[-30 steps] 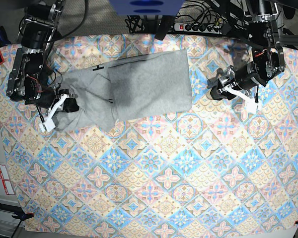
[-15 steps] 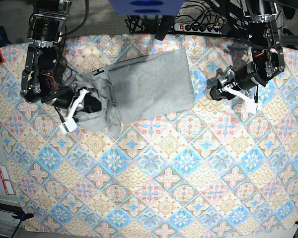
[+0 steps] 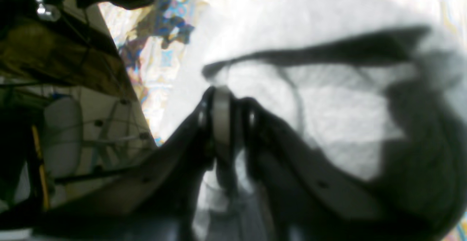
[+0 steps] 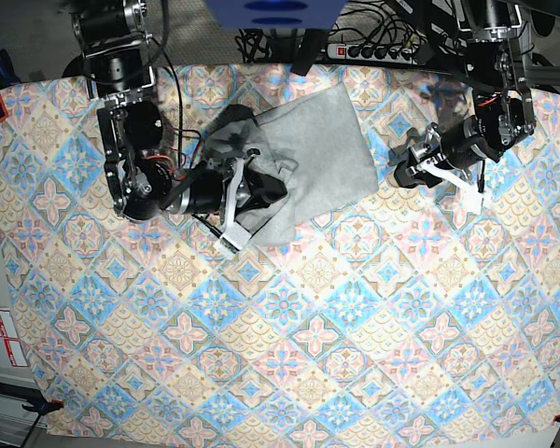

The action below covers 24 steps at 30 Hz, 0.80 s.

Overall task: Fold the T-shirt properly
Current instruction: 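Fold the end held by the right gripper over toward the left gripper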

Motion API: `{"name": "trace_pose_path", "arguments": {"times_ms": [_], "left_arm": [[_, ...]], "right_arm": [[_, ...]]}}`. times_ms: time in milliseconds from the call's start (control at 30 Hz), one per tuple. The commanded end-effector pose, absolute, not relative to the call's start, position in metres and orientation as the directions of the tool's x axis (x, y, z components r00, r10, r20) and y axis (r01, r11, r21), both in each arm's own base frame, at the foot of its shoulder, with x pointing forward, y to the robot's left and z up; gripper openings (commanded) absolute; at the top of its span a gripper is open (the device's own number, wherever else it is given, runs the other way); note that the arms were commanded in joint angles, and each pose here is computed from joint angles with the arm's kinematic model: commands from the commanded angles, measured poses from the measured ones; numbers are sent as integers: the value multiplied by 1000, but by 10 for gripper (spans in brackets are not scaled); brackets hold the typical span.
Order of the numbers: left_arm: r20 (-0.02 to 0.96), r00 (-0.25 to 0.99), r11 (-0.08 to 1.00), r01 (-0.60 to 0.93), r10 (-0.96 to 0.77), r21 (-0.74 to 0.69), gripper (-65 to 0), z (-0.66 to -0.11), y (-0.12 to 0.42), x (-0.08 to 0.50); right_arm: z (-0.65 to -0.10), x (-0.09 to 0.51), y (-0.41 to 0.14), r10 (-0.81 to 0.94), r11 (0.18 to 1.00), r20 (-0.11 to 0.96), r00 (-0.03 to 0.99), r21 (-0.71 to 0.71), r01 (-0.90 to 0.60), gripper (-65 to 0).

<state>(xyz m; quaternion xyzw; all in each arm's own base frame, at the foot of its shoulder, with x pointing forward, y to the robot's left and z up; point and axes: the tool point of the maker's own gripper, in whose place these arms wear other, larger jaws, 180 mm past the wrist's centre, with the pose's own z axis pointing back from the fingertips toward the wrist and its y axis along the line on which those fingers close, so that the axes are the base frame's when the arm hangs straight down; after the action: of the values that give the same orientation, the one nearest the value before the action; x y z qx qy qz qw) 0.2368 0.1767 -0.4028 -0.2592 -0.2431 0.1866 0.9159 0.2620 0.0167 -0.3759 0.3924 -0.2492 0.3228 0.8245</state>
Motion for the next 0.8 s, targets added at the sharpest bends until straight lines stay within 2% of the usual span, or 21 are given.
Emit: {"name": "trace_pose_path", "arguments": {"times_ms": [0,133,300,367,533,633,767], "left_arm": [[380,800,798,-194,465,-570,-365,-393,179,244],[379,800,798,-194,465,-570,-365,-393,179,243],[377,801,798,-195,465,-570,-365,-394,179,243],[377,801,798,-195,465,-570,-365,-394,179,243],[377,801,798,-195,465,-570,-365,-394,179,243],[374,800,794,-197,470,-576,-365,-394,177,243],[374,799,793,-197,471,-577,-365,-394,176,243]], "right_arm": [[-357,272,29,311,441,719,622,470,-764,-650],[-362,267,50,365,400,735,571,431,-809,-634],[-376,252,62,433,370,720,543,407,-835,-500],[-376,251,62,436,366,720,541,407,-837,-465],[-357,256,65,423,352,762,490,359,-864,-458],[-341,271,55,383,389,793,474,327,-861,-458],[-322,300,17,288,507,827,483,297,-810,-458]]}}
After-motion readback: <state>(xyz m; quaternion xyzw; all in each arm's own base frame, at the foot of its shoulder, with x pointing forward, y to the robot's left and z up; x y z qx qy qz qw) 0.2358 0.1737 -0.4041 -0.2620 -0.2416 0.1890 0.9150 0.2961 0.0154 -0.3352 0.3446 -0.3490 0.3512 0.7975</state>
